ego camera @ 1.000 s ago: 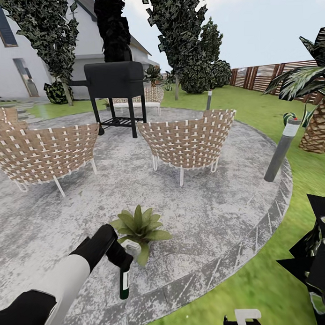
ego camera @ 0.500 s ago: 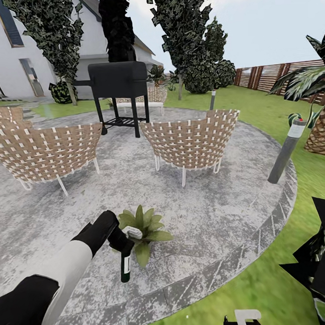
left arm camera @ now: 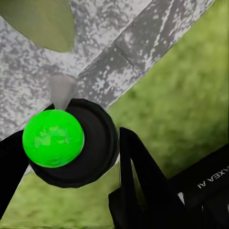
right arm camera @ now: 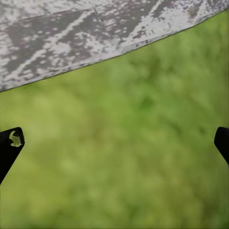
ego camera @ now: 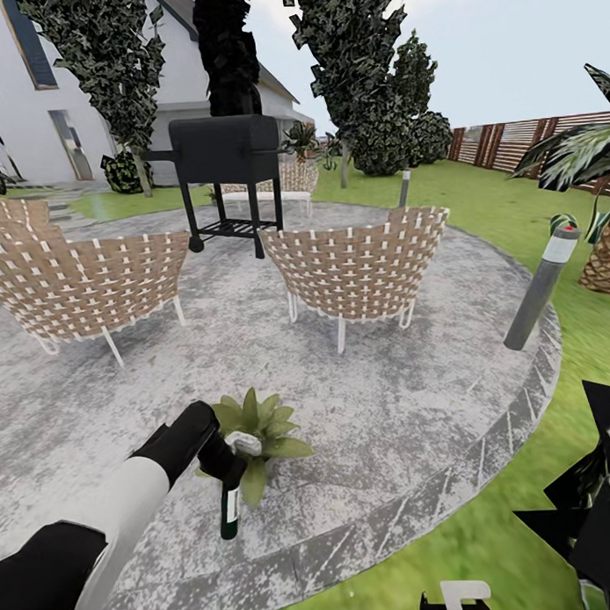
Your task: Pick up the pesticide atomizer in the garden and spray insectifuge to fully cover both potted plants in the garden.
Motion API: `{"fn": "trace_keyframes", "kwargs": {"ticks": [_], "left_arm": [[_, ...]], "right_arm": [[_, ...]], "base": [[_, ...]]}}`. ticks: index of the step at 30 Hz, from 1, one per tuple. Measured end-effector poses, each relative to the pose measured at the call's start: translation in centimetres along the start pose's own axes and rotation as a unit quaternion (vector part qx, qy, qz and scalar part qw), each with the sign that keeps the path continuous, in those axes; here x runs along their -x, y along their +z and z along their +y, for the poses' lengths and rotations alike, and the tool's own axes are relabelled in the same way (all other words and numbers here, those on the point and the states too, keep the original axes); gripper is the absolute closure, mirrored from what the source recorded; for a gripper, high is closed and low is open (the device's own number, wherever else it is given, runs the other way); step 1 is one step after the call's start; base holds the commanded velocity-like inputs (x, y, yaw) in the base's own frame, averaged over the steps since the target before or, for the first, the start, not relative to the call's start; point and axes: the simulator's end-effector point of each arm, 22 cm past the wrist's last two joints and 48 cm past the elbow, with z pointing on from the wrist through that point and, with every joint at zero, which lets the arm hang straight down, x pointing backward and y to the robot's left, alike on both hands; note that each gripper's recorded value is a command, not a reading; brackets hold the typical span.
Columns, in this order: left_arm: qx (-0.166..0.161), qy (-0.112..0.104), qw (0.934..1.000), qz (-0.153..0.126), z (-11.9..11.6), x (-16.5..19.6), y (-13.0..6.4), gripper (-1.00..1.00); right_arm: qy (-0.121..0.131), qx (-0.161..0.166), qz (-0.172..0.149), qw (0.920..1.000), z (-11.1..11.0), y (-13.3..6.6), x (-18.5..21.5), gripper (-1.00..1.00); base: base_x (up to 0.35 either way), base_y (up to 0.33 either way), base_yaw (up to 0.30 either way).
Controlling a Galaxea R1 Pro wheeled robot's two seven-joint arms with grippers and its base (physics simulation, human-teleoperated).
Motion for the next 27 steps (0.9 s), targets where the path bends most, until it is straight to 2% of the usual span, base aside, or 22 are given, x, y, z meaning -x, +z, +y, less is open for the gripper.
{"fn": "trace_keyframes", "kwargs": {"ticks": [3,8,13,18,22,25,27], "left_arm": [[-0.008,-0.004,0.9999,0.015,-0.5,-1.8,1.5,1.0],[-0.012,-0.008,0.9996,0.026,-0.7,-3.2,2.5,1.0],[-0.013,-0.013,0.9988,0.046,-0.8,-5.9,4.3,1.0],[0.006,-0.014,0.9983,0.057,0.9,-7.1,4.3,1.0],[0.007,-0.014,0.9987,0.049,1.0,-6.6,4.0,1.0],[0.006,-0.013,0.9988,0.047,0.9,-6.3,3.8,1.0],[0.0,-0.011,0.999,0.042,0.1,-5.2,3.4,1.0]], "right_arm": [[-0.001,0.0,0.0,1.0,-0.1,0.0,0.0,-1.0],[-0.001,0.0,0.0,1.0,-0.1,0.0,0.0,-1.0],[-0.002,0.001,0.0,1.0,-0.1,0.0,0.0,-1.0],[-0.003,0.002,0.0,1.0,0.0,0.0,-0.1,-1.0],[-0.003,0.001,0.0,1.0,-0.1,0.0,0.0,-1.0],[-0.003,0.001,0.0,1.0,0.0,0.0,0.0,-1.0],[-0.003,0.001,0.0,1.0,0.0,0.0,0.0,-1.0]], "base": [[0.0,0.0,0.0],[0.0,0.0,0.0],[0.0,0.0,0.0],[0.159,0.0,0.0],[0.321,0.0,0.0],[0.078,0.0,0.0],[0.006,0.0,0.0]]}}
